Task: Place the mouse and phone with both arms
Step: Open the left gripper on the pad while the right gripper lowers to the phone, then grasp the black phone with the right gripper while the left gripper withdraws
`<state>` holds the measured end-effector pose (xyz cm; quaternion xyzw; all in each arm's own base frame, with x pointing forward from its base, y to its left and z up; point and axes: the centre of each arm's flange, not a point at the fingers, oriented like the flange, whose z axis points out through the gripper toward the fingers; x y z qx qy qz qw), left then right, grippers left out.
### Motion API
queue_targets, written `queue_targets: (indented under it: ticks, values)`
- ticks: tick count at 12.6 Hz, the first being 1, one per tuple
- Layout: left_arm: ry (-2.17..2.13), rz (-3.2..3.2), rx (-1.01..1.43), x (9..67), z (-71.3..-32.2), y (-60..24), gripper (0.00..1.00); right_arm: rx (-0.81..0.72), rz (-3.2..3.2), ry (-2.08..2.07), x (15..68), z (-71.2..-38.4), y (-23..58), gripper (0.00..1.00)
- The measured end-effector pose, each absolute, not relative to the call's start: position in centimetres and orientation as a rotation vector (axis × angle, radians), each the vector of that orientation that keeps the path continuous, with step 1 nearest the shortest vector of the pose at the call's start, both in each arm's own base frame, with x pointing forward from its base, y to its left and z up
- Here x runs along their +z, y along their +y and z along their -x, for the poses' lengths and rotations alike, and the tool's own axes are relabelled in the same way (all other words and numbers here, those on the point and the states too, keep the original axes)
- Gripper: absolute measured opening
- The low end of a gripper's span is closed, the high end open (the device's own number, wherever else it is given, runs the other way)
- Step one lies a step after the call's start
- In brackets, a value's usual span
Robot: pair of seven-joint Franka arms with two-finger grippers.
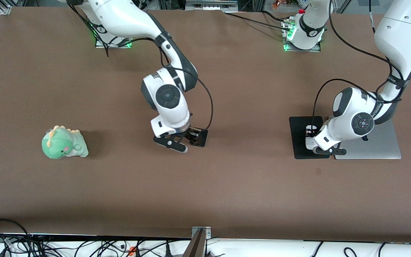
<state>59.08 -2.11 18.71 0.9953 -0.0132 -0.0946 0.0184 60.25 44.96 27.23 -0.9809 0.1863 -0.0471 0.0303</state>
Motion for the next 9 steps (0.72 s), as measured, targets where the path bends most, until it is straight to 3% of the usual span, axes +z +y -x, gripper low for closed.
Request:
queue_targets:
  ticks: [3,6,9]
  values:
    - [-0.023,-3.084,-0.301,18.2,-59.0,-1.4,0.74,-0.148,3.023,0.594,23.6,-58.8,47.3,1.0]
    - [-0.047,-3.095,-0.299,20.6,-60.1,-2.2,1.0,-0.13,3.044,0.584,21.9,-57.7,48.3,1.0]
    - [-0.096,-3.134,-0.354,28.8,-62.7,-4.2,1.0,-0.117,3.057,0.582,20.8,-57.4,48.4,1.0]
